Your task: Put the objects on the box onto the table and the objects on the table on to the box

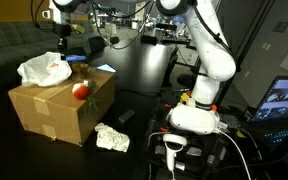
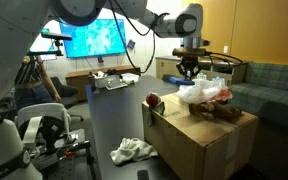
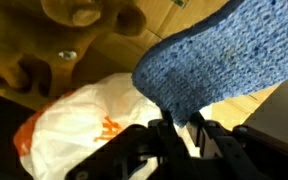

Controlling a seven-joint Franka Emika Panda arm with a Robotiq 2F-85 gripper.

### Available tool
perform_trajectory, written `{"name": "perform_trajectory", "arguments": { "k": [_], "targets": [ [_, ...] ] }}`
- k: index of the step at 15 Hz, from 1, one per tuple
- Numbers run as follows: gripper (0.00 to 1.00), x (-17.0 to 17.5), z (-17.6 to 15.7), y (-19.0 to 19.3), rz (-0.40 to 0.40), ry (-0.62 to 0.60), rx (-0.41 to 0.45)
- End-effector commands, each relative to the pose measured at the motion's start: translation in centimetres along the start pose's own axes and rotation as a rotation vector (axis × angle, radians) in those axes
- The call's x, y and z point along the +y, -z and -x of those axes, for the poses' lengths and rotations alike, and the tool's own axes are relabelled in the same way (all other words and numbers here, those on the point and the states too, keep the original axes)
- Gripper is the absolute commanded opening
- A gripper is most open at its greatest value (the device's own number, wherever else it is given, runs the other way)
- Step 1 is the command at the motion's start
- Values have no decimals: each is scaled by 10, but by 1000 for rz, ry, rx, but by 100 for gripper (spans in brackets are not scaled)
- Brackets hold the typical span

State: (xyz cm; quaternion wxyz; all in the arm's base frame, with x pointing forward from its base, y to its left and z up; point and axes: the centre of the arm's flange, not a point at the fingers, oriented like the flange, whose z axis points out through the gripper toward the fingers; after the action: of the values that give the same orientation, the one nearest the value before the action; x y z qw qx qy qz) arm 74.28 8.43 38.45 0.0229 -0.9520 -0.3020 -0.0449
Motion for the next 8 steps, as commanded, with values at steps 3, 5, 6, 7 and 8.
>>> {"name": "perform_trajectory", "arguments": {
  "k": [3, 5, 6, 7, 8],
  "targets": [
    [5, -25, 99, 11, 44, -233, -74],
    [5, -25, 123, 9, 33, -290, -110],
    [5, -26, 136, 6, 29, -315, -132],
    [5, -27, 149, 3, 25, -337, -150],
    [5, -28, 163, -1, 17, -358, -166]
  ]
}}
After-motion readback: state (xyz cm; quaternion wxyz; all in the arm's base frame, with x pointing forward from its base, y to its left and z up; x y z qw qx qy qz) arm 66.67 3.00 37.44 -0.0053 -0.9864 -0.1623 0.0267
